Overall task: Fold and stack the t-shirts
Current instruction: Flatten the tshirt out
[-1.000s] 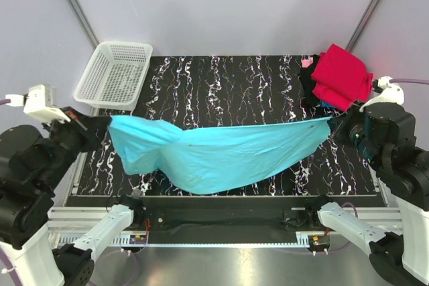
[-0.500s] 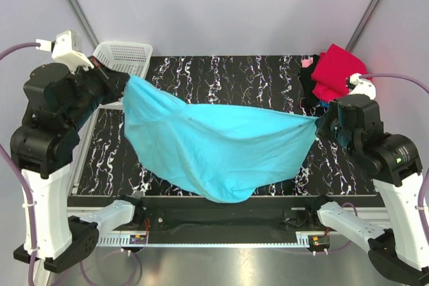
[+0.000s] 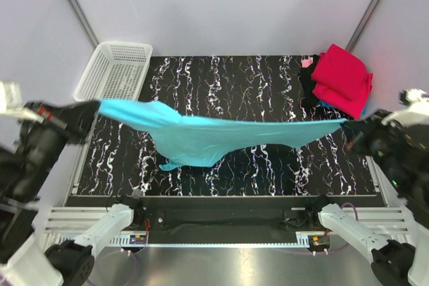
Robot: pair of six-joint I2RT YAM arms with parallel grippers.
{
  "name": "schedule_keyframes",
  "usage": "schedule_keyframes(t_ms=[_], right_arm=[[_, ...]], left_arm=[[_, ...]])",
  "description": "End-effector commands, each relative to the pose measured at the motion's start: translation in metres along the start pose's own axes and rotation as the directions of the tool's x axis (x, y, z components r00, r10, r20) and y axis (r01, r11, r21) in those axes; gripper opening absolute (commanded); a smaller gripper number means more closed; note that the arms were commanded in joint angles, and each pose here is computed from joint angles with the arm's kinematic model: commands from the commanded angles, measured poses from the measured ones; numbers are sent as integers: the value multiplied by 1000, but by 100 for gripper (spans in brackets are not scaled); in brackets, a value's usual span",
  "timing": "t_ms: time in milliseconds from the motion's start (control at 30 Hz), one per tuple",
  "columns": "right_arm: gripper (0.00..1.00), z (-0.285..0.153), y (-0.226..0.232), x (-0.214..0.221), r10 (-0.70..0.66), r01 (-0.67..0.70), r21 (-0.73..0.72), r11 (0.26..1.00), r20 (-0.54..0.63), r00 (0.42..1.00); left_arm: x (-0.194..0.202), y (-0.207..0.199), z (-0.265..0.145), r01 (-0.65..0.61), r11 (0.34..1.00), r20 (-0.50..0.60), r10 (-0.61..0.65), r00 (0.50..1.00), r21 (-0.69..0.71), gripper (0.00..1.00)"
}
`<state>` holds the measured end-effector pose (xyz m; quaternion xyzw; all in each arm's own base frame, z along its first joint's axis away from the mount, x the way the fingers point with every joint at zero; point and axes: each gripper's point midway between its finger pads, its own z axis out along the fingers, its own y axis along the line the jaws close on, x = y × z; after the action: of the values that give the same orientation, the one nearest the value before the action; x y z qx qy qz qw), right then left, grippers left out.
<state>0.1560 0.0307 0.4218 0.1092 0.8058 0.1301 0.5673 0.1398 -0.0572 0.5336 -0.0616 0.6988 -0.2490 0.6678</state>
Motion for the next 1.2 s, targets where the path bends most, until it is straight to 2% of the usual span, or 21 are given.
schedule_keyframes(t_ms=[0,100,267,400,633,767,933,1167], right_arm=[[0,-35,-7,-5,-44,46,-58,997,34,998],[0,-48,-14,-4,-50,53,-60,997,50,997],[0,-35,-20,-7,-74,74,-2,997,66,995],[0,7,-16,2,-88,86,60,995,35,996],[0,84,3,6,-152,154,136,979,-21,988],[0,106,16,-19,-200,195,156,968,16,980],[0,103,25,-37,-216,208,131,969,46,975],[0,62,27,-37,-188,187,25,982,71,979]], left_arm=[[6,10,-40,-41,999,40,41,998,-13,0],[19,34,-53,-44,993,36,49,998,-111,0],[22,53,-32,-78,973,-8,78,997,-215,0],[22,70,27,-127,936,-87,104,991,-328,0],[24,69,132,-160,928,-162,111,981,-337,0],[13,64,158,-160,929,-152,114,982,-333,0],[-3,53,146,-137,943,-101,111,989,-303,0],[-12,36,88,-106,971,-30,102,994,-214,0]])
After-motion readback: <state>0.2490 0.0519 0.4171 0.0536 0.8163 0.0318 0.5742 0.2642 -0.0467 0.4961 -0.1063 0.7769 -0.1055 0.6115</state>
